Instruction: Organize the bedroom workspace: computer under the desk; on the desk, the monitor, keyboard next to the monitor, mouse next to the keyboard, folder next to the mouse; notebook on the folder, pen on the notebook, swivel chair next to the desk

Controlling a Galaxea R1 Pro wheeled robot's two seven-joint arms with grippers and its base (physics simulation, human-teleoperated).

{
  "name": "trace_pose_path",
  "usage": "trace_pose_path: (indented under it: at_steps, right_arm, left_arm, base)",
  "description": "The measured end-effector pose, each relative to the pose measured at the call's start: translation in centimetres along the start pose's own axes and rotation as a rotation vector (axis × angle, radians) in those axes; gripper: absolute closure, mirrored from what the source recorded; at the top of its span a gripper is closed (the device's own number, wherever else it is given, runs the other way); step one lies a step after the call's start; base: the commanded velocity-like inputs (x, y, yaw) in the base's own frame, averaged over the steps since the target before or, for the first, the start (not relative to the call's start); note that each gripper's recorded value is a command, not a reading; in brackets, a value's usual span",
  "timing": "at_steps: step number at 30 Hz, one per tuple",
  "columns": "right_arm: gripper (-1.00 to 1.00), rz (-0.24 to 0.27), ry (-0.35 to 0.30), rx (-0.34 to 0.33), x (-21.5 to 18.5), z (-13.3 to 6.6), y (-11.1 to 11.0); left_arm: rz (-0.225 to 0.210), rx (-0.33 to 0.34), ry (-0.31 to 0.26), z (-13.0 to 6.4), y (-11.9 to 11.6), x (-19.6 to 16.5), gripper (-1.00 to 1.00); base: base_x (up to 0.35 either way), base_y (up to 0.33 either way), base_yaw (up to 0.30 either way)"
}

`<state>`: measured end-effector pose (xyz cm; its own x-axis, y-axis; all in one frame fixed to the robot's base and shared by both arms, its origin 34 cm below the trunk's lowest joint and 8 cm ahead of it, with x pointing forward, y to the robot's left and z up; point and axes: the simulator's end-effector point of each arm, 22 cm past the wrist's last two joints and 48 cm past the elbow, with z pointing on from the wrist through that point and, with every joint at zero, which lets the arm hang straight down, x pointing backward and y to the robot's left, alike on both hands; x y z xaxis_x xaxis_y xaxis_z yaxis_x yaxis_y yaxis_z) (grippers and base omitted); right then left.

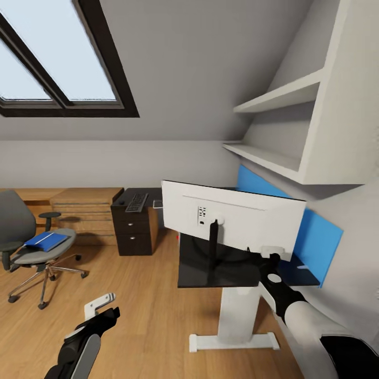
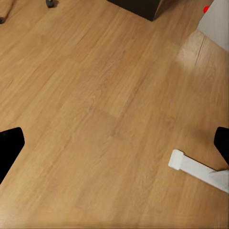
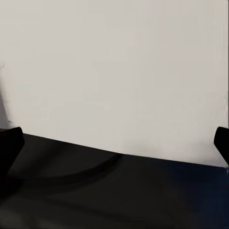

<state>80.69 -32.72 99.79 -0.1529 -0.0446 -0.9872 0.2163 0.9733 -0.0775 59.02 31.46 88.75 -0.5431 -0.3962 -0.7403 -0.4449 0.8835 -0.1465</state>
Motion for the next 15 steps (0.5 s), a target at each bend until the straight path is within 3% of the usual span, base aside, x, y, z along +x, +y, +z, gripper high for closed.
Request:
trace_pose_path:
  at_steps: [11,15]
  right_arm:
    - [-1.0,0.006,0.012,0.03,0.3,0.1,-1.6]
    - [-1.0,0.019,0.015,0.065,0.4,0.1,-2.6]
  left_arm:
    - [-0.02,0.021,-0.064,-1.1,-0.6,-2.7,-1.0]
    - [-0.024,0.026,-0.076,-1.4,-0.8,-3.2,-1.0]
  base:
    - [0.001,-0.068,0.0]
    - [0.127,-0.02,0.0]
